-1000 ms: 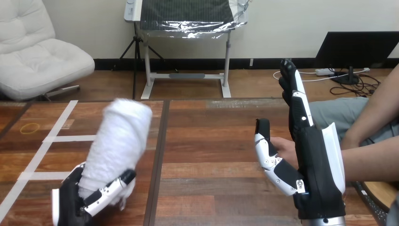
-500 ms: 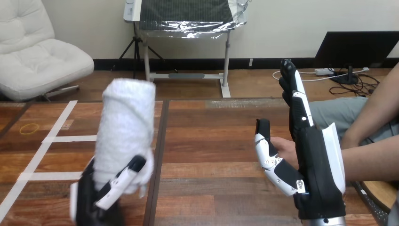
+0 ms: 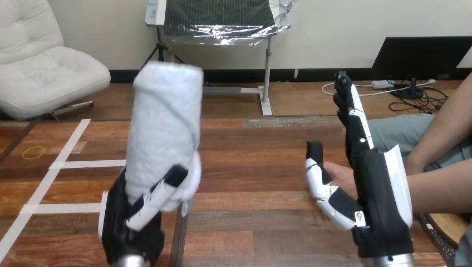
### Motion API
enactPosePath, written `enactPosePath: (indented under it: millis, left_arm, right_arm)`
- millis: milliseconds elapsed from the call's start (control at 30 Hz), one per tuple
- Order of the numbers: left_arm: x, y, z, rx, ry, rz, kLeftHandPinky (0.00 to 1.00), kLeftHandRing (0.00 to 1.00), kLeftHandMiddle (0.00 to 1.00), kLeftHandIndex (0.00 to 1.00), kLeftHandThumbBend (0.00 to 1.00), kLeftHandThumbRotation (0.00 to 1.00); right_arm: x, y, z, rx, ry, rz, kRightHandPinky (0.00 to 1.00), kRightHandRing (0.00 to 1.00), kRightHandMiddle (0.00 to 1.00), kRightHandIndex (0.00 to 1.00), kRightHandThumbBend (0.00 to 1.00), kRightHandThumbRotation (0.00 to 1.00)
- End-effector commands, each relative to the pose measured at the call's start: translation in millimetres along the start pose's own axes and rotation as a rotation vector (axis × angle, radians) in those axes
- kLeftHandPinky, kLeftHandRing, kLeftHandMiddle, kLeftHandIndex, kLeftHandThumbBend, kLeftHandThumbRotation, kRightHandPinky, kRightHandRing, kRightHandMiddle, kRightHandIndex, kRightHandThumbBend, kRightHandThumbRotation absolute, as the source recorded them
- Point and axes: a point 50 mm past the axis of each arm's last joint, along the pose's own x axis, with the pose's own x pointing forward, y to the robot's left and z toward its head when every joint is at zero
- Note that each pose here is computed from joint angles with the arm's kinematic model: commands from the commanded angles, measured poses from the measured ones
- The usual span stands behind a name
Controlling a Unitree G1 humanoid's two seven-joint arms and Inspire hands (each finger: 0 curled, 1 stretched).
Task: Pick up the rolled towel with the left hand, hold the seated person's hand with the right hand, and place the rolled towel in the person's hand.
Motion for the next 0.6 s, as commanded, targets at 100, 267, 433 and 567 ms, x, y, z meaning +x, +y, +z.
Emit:
enactPosePath:
  millis: [100, 267, 433, 567]
  left_arm:
    - [22.7, -39.4, 36.9, -0.015, -0.184, -0.188, 0.29, 0.32, 0.37, 0.45, 0.59, 0.00]
    - [22.7, -42.0, 36.1, -0.022, -0.175, -0.206, 0.31, 0.32, 0.36, 0.45, 0.60, 0.00]
    - [22.6, -43.2, 35.4, -0.023, -0.173, -0.225, 0.33, 0.33, 0.36, 0.45, 0.60, 0.00]
    - [22.7, -43.7, 34.4, -0.015, -0.173, -0.231, 0.34, 0.33, 0.36, 0.45, 0.60, 0.00]
  right_arm:
    - [28.4, -24.3, 12.3, -0.129, -0.096, 0.023, 1.00, 1.00, 1.00, 1.00, 0.12, 0.00]
    - [32.9, -34.5, 12.1, -0.222, -0.062, 0.074, 1.00, 1.00, 1.00, 0.99, 0.19, 0.00]
    - [37.9, -46.2, 11.8, -0.346, -0.021, 0.139, 1.00, 1.00, 1.00, 0.98, 0.29, 0.00]
    - [42.9, -58.4, 10.3, -0.503, 0.027, 0.198, 0.98, 0.97, 0.98, 0.95, 0.40, 0.00]
